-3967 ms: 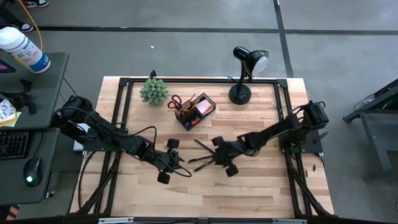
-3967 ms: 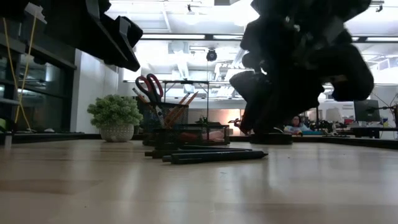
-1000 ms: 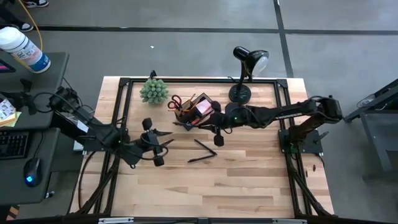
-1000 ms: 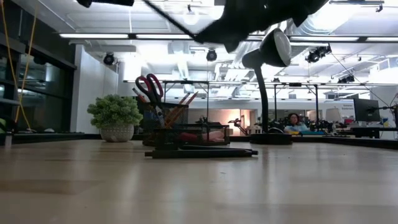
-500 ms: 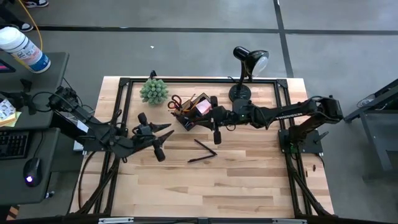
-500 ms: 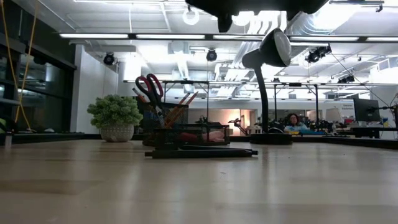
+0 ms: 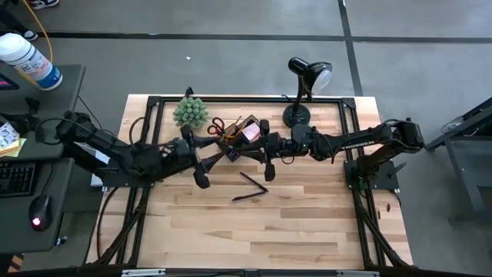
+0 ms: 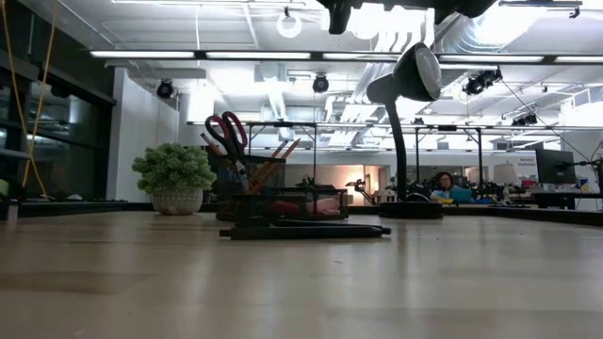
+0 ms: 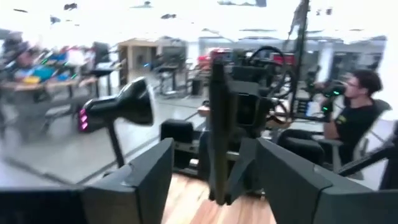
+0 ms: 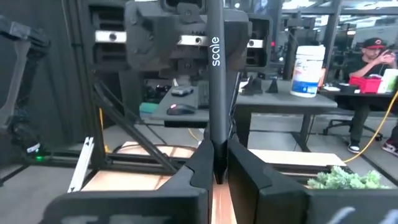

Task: Pick and place office supplies into organizer
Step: Put the bottom black pen into the black desk organizer

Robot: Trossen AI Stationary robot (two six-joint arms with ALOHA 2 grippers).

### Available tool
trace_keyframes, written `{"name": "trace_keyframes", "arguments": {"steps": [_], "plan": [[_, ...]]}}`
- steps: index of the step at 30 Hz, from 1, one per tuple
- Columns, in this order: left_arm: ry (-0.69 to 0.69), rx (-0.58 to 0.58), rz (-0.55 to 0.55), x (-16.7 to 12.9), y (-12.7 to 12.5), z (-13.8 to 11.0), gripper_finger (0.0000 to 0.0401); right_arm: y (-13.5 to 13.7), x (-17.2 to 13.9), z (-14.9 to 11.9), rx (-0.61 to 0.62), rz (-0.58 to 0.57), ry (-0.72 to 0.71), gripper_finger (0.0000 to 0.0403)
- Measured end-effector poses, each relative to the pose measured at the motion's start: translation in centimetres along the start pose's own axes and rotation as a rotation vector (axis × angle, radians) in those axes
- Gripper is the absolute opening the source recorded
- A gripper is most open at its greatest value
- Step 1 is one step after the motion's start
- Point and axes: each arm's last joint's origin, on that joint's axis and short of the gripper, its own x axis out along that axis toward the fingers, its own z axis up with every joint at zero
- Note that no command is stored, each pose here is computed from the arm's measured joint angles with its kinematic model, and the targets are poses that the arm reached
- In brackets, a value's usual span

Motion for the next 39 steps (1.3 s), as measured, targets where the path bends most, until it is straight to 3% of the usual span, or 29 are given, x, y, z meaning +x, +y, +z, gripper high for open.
{"name": "trace_keyframes", "arguments": {"steps": [8, 24, 39], "plan": [[-0.024, 0.015, -0.05, 0.8, 0.7, 0.1, 0.0232, -0.1, 0.0, 0.5, -0.007, -0.031, -0.052, 0.0027], [-0.16, -0.086, -0.029, 1.8, 1.2, 1.0, 0.02, -0.1, 0.0, 0.5, -0.008, -0.031, -0.049, 0.0023], [-0.123, -0.219, -0.009, 2.8, 0.4, -0.4, 0.0152, -0.2, 0.0, 0.1, -0.033, -0.064, -0.013, 0.0029]]}}
